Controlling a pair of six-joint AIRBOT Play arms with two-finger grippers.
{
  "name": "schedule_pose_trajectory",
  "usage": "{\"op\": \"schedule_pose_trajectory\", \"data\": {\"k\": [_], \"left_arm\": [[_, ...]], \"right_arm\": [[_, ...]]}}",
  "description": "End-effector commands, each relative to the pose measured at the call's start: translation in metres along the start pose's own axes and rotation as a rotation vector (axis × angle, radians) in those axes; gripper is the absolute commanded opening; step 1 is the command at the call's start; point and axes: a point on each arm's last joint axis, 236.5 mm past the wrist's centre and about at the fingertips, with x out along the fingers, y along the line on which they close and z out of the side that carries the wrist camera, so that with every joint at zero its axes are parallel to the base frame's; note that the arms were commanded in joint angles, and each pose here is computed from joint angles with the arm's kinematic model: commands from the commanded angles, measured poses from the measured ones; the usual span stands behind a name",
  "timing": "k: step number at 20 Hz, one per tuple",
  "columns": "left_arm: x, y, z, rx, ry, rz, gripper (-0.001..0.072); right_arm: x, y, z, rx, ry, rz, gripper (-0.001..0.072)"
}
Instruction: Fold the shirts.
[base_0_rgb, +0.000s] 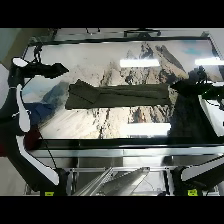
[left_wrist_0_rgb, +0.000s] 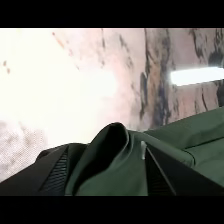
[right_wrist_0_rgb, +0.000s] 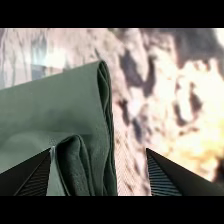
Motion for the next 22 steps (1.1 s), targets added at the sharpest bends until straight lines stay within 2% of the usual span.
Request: {"op": "schedule_pose_trajectory", "data": {"k": [1,2,3,5,6,8,9,13,17,22], "left_arm": [[-0.025,-0.008,0.001,-0.004,-0.011,0.003,0.0323],[-0.027,-0.013,0.001,0.006,-0.008,-0.002,0.0183],[-0.029,-0.019,-0.001,0.012,0.001,-0.01,0.001],[-0.023,-0.033,-0.009,0.03,0.036,-0.032,0.0029],[-0.018,-0.043,-0.014,0.042,0.062,-0.045,0.0029],[-0.006,-0.065,-0.022,0.075,0.098,-0.073,0.0029],[0.003,-0.08,-0.027,0.095,0.118,-0.09,0.0029],[0.068,-0.144,-0.076,0.166,0.273,-0.174,0.0027],[0.159,-0.202,-0.143,0.195,0.387,-0.215,0.0022],[0.226,-0.257,-0.187,0.194,0.368,-0.243,0.0023]], "right_arm": [[0.021,0.005,-0.024,0.054,0.096,0.058,0.0639],[0.029,0.01,-0.028,0.073,0.113,0.092,0.0639],[0.037,0.018,-0.033,0.089,0.136,0.131,0.0638],[0.05,0.032,-0.044,0.106,0.187,0.195,0.063],[0.056,0.039,-0.048,0.104,0.204,0.212,0.0591],[0.057,0.052,-0.048,0.086,0.221,0.241,0.0102],[0.052,0.059,-0.045,0.067,0.229,0.26,0.0023],[0.009,0.117,-0.014,-0.006,0.222,0.364,0.0023],[-0.06,0.227,0.013,-0.119,0.13,0.592,0.0023],[-0.085,0.308,-0.014,-0.242,0.157,0.664,0.0023]]}}
